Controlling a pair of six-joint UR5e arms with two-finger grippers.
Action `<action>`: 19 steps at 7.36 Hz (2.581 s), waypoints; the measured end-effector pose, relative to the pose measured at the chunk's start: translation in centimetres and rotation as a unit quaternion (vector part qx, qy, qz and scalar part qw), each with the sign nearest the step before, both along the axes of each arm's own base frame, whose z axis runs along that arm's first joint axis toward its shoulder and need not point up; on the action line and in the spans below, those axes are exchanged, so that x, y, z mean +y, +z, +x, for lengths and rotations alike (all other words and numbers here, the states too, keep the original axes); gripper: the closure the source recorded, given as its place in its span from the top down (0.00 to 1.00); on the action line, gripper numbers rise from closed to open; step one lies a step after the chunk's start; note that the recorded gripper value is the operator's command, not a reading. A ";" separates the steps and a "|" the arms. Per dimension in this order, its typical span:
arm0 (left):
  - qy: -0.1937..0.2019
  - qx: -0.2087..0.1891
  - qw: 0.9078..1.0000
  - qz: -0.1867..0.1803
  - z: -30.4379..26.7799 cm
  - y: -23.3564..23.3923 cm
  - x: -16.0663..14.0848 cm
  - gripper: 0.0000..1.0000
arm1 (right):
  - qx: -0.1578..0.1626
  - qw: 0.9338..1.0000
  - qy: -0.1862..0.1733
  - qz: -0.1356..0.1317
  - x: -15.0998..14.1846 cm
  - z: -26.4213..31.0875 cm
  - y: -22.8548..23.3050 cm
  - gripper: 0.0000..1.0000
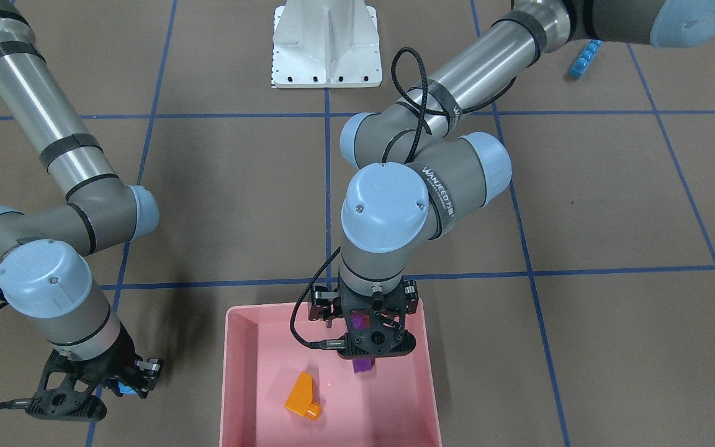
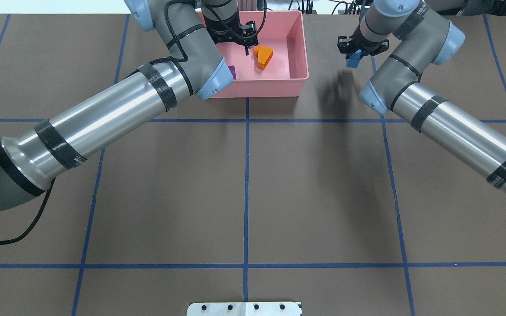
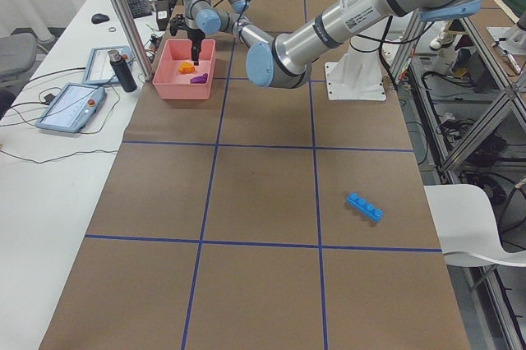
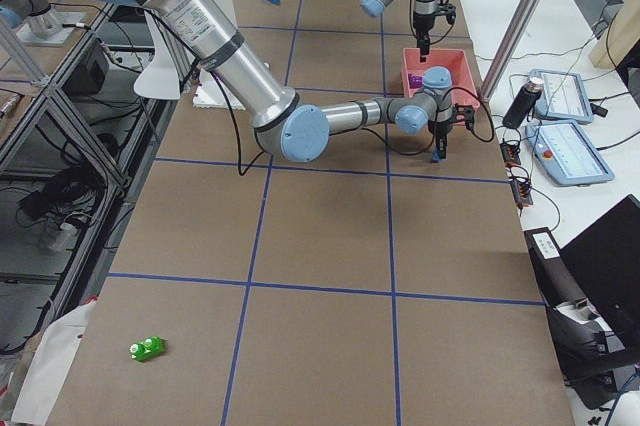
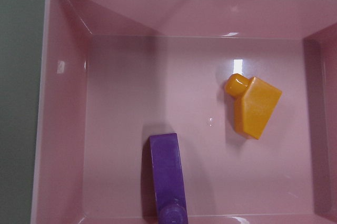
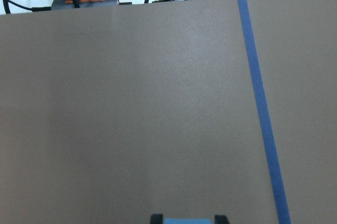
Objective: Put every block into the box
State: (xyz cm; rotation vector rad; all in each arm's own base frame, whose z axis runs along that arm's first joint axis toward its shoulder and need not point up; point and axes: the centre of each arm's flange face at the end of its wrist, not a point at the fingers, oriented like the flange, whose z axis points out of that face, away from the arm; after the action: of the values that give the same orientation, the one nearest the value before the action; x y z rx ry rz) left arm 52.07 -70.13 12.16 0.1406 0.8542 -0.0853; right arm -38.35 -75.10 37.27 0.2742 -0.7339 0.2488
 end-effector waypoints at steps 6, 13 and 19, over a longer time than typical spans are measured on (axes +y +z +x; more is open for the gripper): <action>0.089 -0.005 0.991 0.100 -10.0 12.3 2.0 1.00 | -0.024 0.999 0.033 -0.022 -1.5 -4.0 -21.0 1.00; 0.130 -0.018 0.979 0.155 -15.9 23.4 16.1 1.00 | -0.014 0.999 -0.025 -0.036 1.8 1.7 -20.5 1.00; 0.296 -0.097 0.942 0.126 -22.3 36.0 42.9 1.00 | 0.001 0.995 -0.097 0.000 7.5 15.8 -8.0 1.00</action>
State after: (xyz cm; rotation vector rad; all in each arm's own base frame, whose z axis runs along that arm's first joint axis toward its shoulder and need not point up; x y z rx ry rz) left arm 29.73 -27.23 48.15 0.1236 0.6774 0.5964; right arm -22.50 -67.57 29.27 0.2008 -0.7520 0.0646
